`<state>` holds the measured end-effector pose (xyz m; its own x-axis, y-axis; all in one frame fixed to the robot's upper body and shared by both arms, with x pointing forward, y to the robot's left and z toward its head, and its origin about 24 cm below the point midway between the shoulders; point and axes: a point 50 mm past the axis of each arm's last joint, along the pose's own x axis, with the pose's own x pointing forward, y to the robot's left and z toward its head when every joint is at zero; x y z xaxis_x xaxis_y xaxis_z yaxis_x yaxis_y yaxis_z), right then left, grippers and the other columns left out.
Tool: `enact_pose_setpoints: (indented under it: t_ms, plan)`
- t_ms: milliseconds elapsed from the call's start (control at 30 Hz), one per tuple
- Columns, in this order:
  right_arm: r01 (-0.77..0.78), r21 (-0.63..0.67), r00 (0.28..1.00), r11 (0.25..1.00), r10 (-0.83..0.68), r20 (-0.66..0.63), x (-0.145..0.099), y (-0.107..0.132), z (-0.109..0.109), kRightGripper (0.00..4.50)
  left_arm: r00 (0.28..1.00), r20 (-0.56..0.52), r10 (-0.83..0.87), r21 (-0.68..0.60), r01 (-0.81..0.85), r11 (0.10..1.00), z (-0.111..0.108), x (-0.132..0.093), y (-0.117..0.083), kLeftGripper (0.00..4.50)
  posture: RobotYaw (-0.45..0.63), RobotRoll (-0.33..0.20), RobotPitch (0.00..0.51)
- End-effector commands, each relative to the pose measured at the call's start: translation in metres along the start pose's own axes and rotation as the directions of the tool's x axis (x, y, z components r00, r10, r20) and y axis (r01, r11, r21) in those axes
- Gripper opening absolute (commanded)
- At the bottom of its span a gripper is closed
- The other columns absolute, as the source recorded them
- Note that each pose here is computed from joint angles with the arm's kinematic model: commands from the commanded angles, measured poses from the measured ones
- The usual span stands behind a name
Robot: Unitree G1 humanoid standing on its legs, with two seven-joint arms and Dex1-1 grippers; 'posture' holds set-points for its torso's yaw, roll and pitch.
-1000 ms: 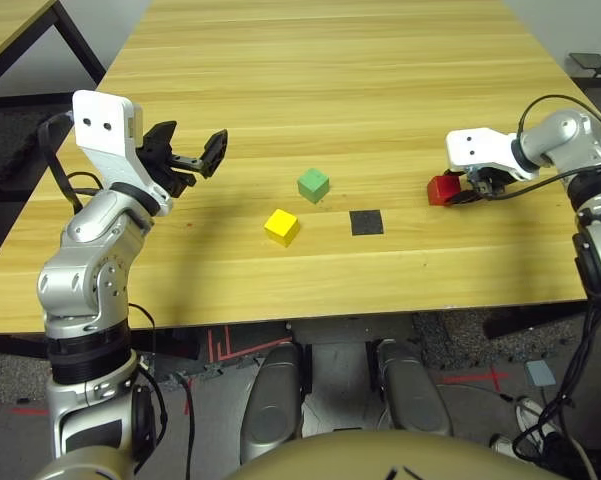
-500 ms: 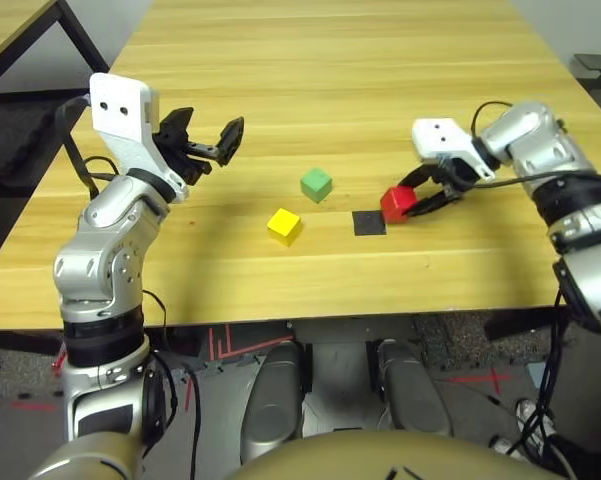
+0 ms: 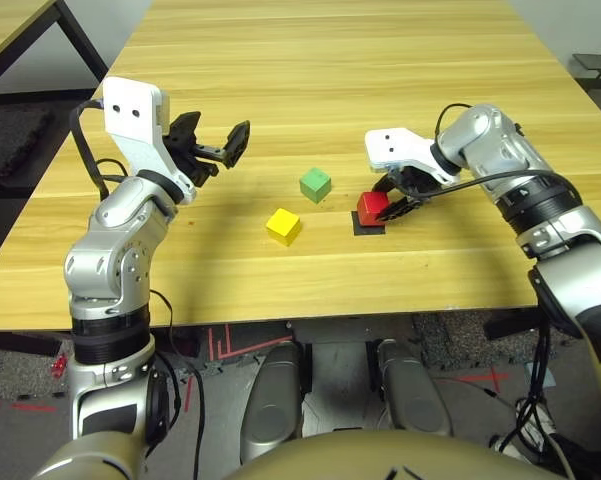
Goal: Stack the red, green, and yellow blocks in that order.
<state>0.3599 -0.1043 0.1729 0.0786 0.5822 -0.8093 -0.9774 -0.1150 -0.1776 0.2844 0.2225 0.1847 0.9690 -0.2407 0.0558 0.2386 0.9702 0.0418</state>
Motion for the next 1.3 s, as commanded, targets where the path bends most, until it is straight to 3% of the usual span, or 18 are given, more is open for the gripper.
enact_pose_setpoints:
  t_ms: [33,900,1133,1200,1300]
  plan:
    - [-0.003,0.002,1.000,1.000,0.003,-0.015,0.004,0.000,0.002,2.05,1.000,0.000,0.023,0.000,-0.023,1.000,0.000,-0.005,0.002,4.50,0.47,-0.238,0.110]
    - [-0.066,0.032,0.996,0.997,0.068,-0.062,0.007,0.014,-0.005,2.05,1.000,-0.001,0.016,-0.001,-0.016,1.000,0.003,-0.001,-0.002,4.50,0.45,-0.229,0.126]
    - [-0.071,0.030,0.996,0.997,0.073,-0.055,0.008,0.013,-0.006,4.38,1.000,0.004,0.013,0.006,-0.013,1.000,0.005,-0.001,-0.001,4.50,0.45,-0.220,0.119]
    - [-0.074,0.028,0.997,0.997,0.075,-0.034,0.006,0.013,-0.004,4.48,1.000,-0.001,0.000,0.008,0.000,1.000,0.007,0.000,-0.002,4.50,0.45,-0.217,0.117]
    - [-0.060,0.038,0.994,0.997,0.057,0.089,-0.017,0.007,0.005,4.48,0.998,-0.024,-0.065,0.016,0.066,0.998,0.012,0.003,-0.007,4.50,0.46,-0.210,0.112]
